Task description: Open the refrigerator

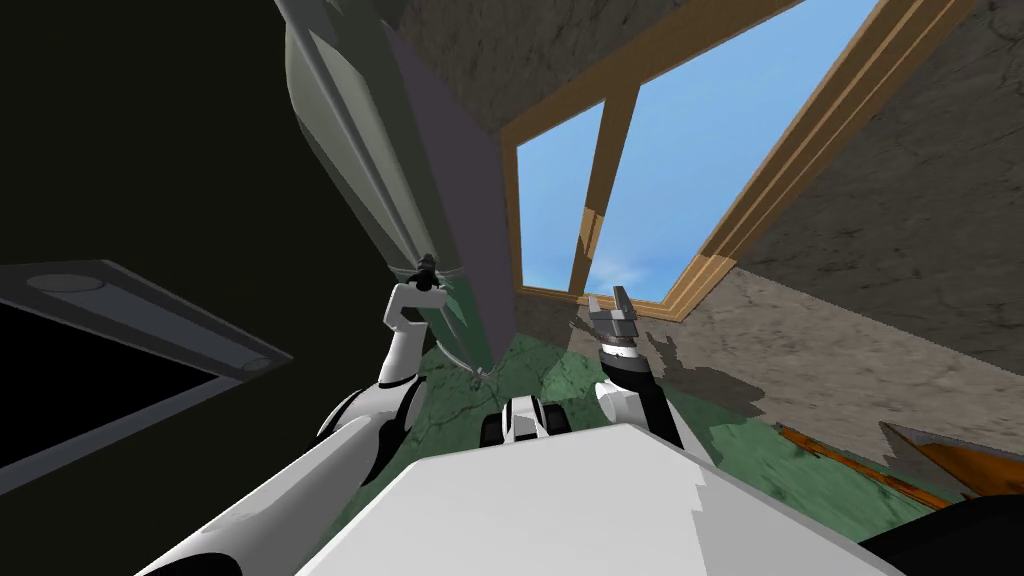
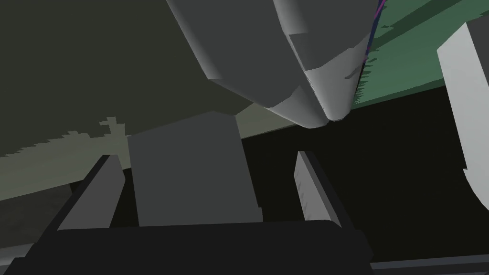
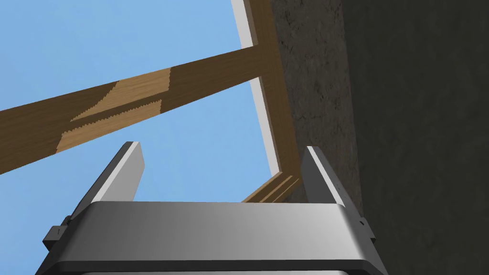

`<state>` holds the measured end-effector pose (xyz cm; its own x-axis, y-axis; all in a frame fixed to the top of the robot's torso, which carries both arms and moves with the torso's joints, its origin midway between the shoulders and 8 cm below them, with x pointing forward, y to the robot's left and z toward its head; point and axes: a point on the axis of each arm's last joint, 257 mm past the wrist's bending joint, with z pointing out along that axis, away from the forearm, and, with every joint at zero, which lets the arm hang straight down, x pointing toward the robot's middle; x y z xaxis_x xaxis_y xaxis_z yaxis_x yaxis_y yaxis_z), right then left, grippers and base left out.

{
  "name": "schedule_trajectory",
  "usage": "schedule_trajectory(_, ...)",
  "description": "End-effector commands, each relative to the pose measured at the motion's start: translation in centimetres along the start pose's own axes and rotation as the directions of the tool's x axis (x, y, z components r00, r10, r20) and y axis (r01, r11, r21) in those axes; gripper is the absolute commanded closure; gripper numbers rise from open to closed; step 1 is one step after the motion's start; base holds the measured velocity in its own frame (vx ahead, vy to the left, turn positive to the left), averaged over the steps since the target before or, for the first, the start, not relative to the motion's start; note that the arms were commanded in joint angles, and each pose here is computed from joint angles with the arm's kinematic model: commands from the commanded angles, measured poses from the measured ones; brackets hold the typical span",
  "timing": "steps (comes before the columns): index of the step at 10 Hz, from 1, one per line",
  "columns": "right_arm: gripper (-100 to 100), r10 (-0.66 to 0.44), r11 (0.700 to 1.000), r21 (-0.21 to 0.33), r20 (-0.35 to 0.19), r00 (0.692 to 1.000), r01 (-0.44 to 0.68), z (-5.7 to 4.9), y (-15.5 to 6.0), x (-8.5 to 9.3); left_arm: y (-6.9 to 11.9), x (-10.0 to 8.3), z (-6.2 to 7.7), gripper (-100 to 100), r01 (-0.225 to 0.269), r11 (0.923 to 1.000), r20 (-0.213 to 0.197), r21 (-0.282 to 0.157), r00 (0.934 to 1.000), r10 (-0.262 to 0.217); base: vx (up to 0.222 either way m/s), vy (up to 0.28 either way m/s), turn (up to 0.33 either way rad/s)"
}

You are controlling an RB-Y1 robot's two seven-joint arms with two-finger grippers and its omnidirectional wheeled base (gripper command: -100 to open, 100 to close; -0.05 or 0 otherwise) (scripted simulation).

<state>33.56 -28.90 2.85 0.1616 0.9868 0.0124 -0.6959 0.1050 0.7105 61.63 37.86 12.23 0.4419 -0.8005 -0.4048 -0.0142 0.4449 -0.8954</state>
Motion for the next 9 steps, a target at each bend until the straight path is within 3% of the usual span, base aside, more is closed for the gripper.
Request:
schedule_trajectory(1,0,0.000,1.000,0.000,0.000,1.000,0.000,0.0,0.0,0.0,1.6,-2.0,1.5,-100,-0.010,0.9996,0.046,-0.028,0.9989,0.011,-0.094,0.042,-0.140)
schedule_trajectory(2,0,0.000,1.000,0.000,0.000,1.000,0.000,0.0,0.0,0.0,1.8,-3.5,2.2,-100,-0.012,0.9994,0.078,-0.033,0.9968,0.014,-0.089,0.015,-0.205)
schedule_trajectory(3,0,0.000,1.000,0.000,0.000,1.000,0.000,0.0,0.0,0.0,2.3,-3.3,2.4,-100,-0.015,0.9989,0.076,-0.044,0.9969,0.018,-0.069,0.012,-0.154)
schedule_trajectory(4,0,0.000,1.000,0.000,0.000,1.000,0.000,0.0,0.0,0.0,2.8,-4.7,3.1,-100,-0.017,0.9983,0.106,-0.055,0.9941,0.023,-0.083,0.025,-0.249)
schedule_trajectory(5,0,0.000,1.000,0.000,0.000,1.000,0.000,0.0,0.0,0.0,2.7,-3.9,2.7,-100,-0.017,0.9986,0.092,-0.051,0.9955,0.021,-0.052,0.016,-0.057)
schedule_trajectory(6,0,0.000,1.000,0.000,0.000,1.000,0.000,0.0,0.0,0.0,2.3,-3.3,2.4,100,-0.015,0.9989,0.076,-0.044,0.9969,0.018,0.027,-0.014,0.212)
schedule_trajectory(9,0,-0.001,1.000,0.001,0.000,1.000,0.001,0.0,0.0,0.0,0.7,0.8,-0.2,100,-0.002,1.0000,-0.019,-0.008,0.9998,0.002,0.154,-0.042,0.389)
